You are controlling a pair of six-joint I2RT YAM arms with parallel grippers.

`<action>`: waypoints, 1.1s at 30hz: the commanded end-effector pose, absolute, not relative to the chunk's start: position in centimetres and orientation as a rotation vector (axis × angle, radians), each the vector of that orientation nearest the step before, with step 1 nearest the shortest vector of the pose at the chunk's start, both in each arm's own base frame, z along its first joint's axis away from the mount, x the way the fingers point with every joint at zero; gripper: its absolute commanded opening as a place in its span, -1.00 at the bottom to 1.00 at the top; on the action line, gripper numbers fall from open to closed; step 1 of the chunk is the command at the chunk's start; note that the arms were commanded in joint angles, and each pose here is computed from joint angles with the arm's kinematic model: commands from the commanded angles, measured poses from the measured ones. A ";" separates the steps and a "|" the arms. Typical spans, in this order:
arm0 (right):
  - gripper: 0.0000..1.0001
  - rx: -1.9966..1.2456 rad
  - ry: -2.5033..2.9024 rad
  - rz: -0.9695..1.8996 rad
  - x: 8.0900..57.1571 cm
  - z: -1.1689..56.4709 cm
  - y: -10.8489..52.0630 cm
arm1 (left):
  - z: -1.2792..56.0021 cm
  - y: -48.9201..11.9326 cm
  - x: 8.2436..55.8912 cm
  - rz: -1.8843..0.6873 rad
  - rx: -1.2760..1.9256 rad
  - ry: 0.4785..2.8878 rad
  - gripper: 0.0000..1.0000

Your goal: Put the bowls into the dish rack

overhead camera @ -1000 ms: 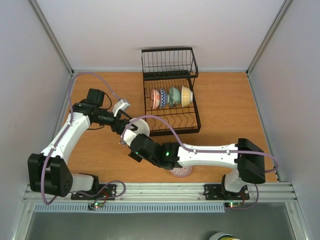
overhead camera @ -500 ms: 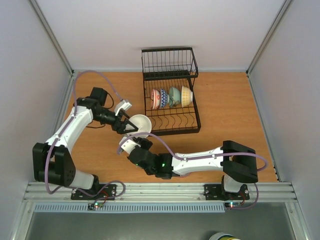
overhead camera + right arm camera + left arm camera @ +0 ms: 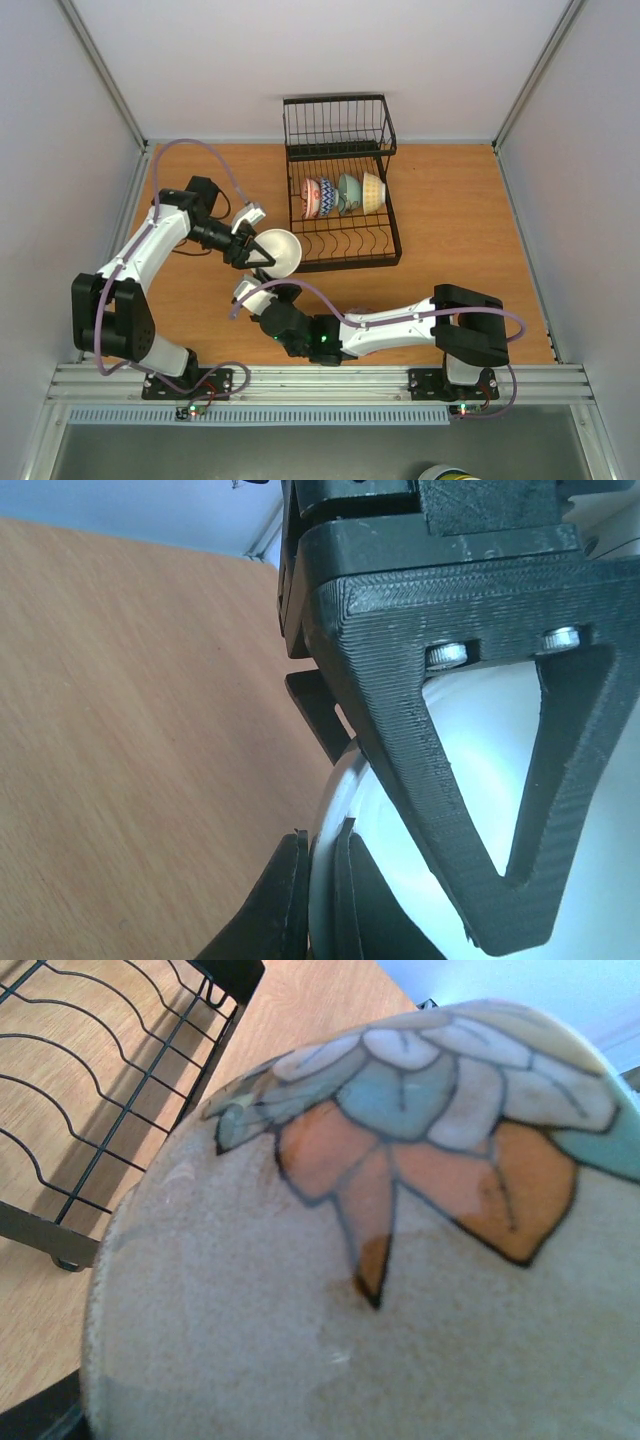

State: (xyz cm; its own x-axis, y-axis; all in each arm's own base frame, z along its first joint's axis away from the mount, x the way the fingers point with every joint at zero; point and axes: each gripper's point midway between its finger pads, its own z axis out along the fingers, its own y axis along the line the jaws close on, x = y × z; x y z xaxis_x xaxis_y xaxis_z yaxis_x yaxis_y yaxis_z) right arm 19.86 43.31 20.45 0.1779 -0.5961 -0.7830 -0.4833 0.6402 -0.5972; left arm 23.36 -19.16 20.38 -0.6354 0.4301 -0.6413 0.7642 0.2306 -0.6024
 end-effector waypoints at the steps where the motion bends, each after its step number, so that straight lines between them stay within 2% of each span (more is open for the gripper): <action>1: -0.97 -0.853 1.450 -0.057 20.3 22.6 43.1 | 21.6 -19.7 22.5 -1.426 1.121 2.127 -0.76; 2: -0.94 -0.848 1.452 -0.058 20.4 22.6 43.0 | 21.6 -19.7 22.6 -1.415 1.121 2.127 -0.95; 4: -0.76 -0.827 1.452 -0.066 20.5 22.9 42.7 | 21.6 -19.6 22.8 -1.387 1.119 2.129 -0.99; 7: 0.06 -0.780 1.433 -0.083 20.7 23.5 41.6 | 21.5 -19.4 23.2 -1.304 1.124 2.114 -0.99; 10: 0.75 -0.701 1.426 -0.079 20.8 25.2 39.7 | 21.6 -19.0 24.0 -1.168 1.101 2.089 -0.99; 12: 0.96 -0.668 1.440 -0.056 20.6 26.0 38.5 | 21.6 -18.6 24.7 -1.077 1.069 2.080 -0.99; 26: 0.97 -0.406 1.643 0.172 18.5 29.2 25.5 | 21.9 -16.5 32.5 -0.554 0.759 2.116 -0.99; 30: 0.97 -0.337 1.688 0.128 18.6 28.2 22.6 | 21.3 -17.6 35.1 -0.145 0.788 2.101 -0.99; 33: 0.97 -0.283 1.716 0.108 18.6 27.5 21.2 | 20.7 -20.1 35.2 -0.023 0.881 2.110 -0.99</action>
State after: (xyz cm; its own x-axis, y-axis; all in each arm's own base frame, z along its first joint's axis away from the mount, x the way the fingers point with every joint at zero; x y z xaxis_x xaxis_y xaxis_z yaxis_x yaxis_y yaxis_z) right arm 18.56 23.75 30.11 -0.0693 -0.1278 -0.9894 -0.3382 0.9360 -0.0972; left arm 31.04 -18.78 17.28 -0.5184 0.5321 -0.6694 0.6999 0.7137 0.0252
